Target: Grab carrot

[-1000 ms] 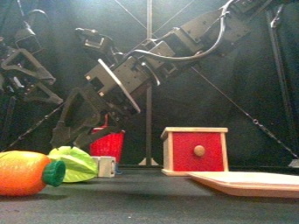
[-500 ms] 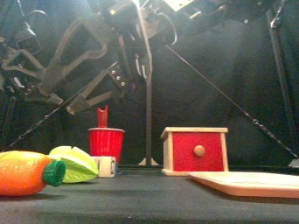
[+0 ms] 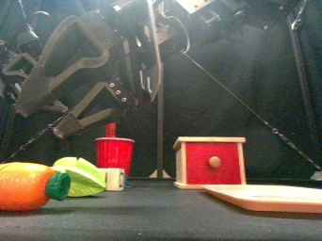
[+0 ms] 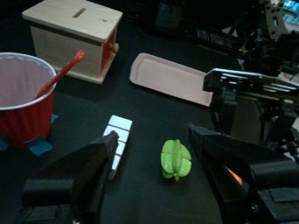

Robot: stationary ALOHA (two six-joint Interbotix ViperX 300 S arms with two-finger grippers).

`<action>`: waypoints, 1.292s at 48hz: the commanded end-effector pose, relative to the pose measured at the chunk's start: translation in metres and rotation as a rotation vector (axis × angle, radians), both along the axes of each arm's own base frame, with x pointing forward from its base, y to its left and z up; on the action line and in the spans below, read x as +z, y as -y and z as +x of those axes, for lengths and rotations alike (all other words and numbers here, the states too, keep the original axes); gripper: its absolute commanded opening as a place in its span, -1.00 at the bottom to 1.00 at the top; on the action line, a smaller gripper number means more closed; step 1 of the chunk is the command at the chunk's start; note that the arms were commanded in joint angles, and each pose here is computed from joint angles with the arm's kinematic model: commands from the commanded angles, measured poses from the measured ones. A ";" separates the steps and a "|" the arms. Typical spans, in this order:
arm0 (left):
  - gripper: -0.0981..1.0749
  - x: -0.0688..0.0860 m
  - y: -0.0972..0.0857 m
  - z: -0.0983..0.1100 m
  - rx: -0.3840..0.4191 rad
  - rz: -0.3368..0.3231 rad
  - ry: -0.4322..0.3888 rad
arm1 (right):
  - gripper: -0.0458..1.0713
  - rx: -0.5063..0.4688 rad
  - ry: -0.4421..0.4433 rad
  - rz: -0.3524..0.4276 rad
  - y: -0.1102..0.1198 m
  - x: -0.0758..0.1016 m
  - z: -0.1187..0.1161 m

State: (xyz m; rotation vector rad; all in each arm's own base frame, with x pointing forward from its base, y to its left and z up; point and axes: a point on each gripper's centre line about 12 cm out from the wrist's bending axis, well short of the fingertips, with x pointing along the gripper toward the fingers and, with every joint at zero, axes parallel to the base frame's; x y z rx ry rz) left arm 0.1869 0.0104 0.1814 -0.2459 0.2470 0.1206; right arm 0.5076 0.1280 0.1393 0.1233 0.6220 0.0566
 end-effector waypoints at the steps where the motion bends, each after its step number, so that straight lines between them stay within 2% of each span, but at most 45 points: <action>1: 0.83 0.007 -0.001 0.004 0.003 0.003 0.023 | 0.80 0.004 0.042 0.018 -0.002 0.016 0.008; 41: 0.83 0.006 -0.001 0.003 0.005 0.003 0.021 | 0.78 0.032 -0.003 0.057 -0.009 -0.018 0.021; 62: 0.83 0.006 -0.001 0.003 0.005 0.003 0.021 | 0.78 0.020 -0.016 0.070 -0.008 -0.024 0.022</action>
